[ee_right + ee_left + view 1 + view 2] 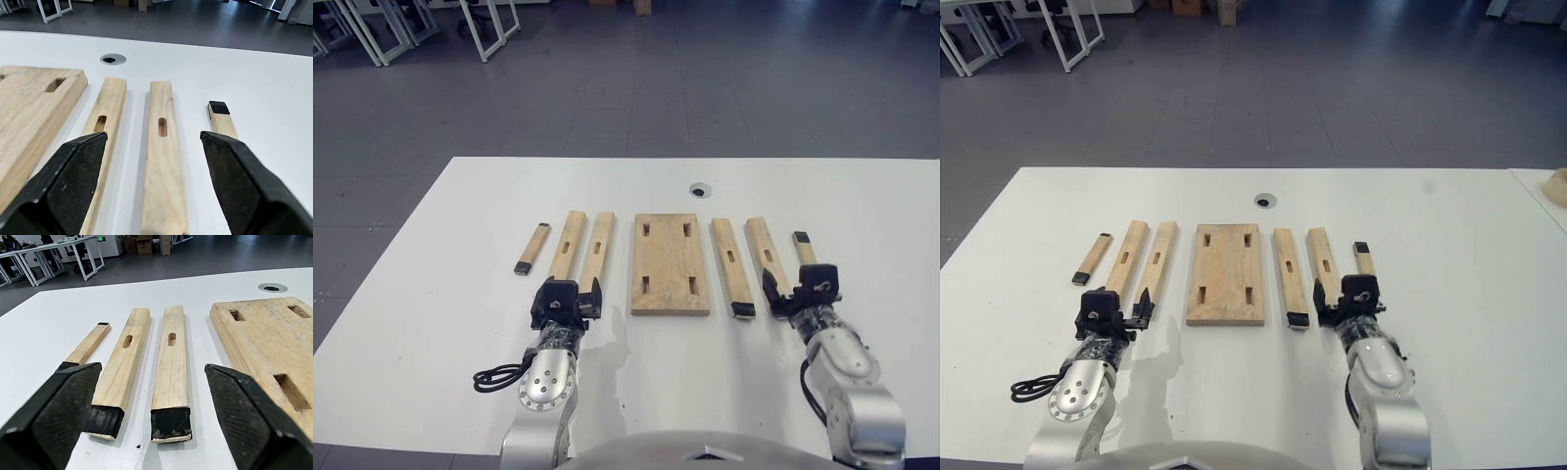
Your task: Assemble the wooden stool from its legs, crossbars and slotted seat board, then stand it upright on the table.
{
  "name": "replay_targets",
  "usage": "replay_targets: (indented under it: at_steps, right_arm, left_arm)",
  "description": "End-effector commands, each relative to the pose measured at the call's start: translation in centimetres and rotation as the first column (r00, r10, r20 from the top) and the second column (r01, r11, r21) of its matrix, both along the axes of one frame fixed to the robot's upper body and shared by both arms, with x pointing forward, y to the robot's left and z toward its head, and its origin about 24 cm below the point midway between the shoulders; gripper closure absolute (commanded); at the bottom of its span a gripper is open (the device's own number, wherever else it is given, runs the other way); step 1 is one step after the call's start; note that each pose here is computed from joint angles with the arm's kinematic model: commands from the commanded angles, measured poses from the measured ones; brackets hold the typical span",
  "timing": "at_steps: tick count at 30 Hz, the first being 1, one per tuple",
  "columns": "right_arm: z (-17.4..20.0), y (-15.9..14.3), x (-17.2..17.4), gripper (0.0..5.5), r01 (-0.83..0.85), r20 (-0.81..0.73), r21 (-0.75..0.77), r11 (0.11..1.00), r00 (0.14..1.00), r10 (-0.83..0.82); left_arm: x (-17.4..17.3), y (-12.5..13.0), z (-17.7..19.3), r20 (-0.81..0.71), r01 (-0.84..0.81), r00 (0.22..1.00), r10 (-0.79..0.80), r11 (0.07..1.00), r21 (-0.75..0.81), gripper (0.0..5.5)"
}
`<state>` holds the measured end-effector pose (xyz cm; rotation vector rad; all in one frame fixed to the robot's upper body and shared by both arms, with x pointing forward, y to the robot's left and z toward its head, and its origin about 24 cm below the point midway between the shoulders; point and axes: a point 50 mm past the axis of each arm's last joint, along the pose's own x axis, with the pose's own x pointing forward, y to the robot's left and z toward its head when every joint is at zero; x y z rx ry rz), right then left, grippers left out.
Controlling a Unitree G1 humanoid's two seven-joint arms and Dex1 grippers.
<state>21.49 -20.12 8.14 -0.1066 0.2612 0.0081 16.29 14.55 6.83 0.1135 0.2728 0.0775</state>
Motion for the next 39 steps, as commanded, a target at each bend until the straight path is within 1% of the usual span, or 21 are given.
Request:
replay_targets:
  at_steps: [1,5,8,11,17,20,22,25,27,33,35,36,39]
  right_arm:
    - [0.3,-4.7,3.4,1.99,0.049,0.000,-0.049,0.998,0.999,-0.049]
    - [-2.0,-7.0,4.4,1.99,0.018,-0.077,-0.076,0.997,0.997,-0.023]
    - [-3.8,-7.6,4.3,1.99,-0.027,-0.139,-0.070,0.997,0.990,0.017]
    - [-5.3,-8.3,4.2,1.99,-0.031,-0.180,-0.068,0.997,0.984,0.018]
    - [-8.5,-8.4,2.9,1.99,-0.011,-0.299,-0.027,1.000,0.954,0.002]
    - [-10.5,-7.3,1.7,1.99,-0.030,-0.447,0.045,0.999,0.893,0.047]
    - [-11.0,-6.8,1.2,1.99,-0.046,-0.505,0.079,0.996,0.860,0.080]
    - [-11.4,-6.3,0.5,2.62,-0.085,-0.567,0.103,0.991,0.814,0.129]
    - [-11.5,-6.3,0.1,3.08,-0.095,-0.590,0.098,0.991,0.796,0.134]
    - [-11.7,-7.3,-0.5,4.18,-0.049,-0.613,0.046,0.998,0.787,0.067]
    - [-11.7,-7.4,-0.5,4.20,-0.037,-0.607,0.038,0.999,0.793,0.052]
    - [-11.4,-7.3,-0.2,4.20,-0.026,-0.586,0.027,0.999,0.810,0.037]
    - [-8.6,-7.8,1.8,4.20,0.021,-0.424,-0.050,0.999,0.905,-0.040]
  left_arm:
    - [0.0,0.1,0.2,0.008,-0.013,1.000,0.013,1.000,0.008,1.56]
    - [0.2,0.1,0.2,0.011,-0.011,1.000,0.011,1.000,0.009,1.56]
    - [0.4,0.1,0.2,0.014,-0.009,1.000,0.009,1.000,0.009,1.56]
    - [0.5,0.0,0.3,0.017,-0.009,1.000,0.009,1.000,0.009,1.56]
    - [0.5,0.1,0.4,0.020,-0.005,1.000,0.004,1.000,0.012,1.56]
    - [0.6,0.3,0.4,0.022,-0.004,1.000,0.003,1.000,0.017,1.56]
    - [0.6,0.3,0.4,0.022,-0.004,1.000,0.003,1.000,0.019,1.56]
    - [0.5,0.2,0.5,0.023,-0.002,1.000,0.001,1.000,0.022,1.56]
    - [0.5,0.2,0.5,0.023,0.000,1.000,0.000,1.000,0.022,1.56]
    - [0.7,0.1,0.5,0.023,-0.001,1.000,0.000,1.000,0.019,1.56]
    - [0.7,0.1,0.5,0.019,0.001,1.000,-0.001,1.000,0.014,1.56]
    - [0.7,0.3,0.3,0.009,0.002,1.000,-0.002,1.000,0.006,1.56]
    - [1.4,1.4,-0.1,-0.011,0.002,1.000,-0.003,0.999,-0.053,1.56]
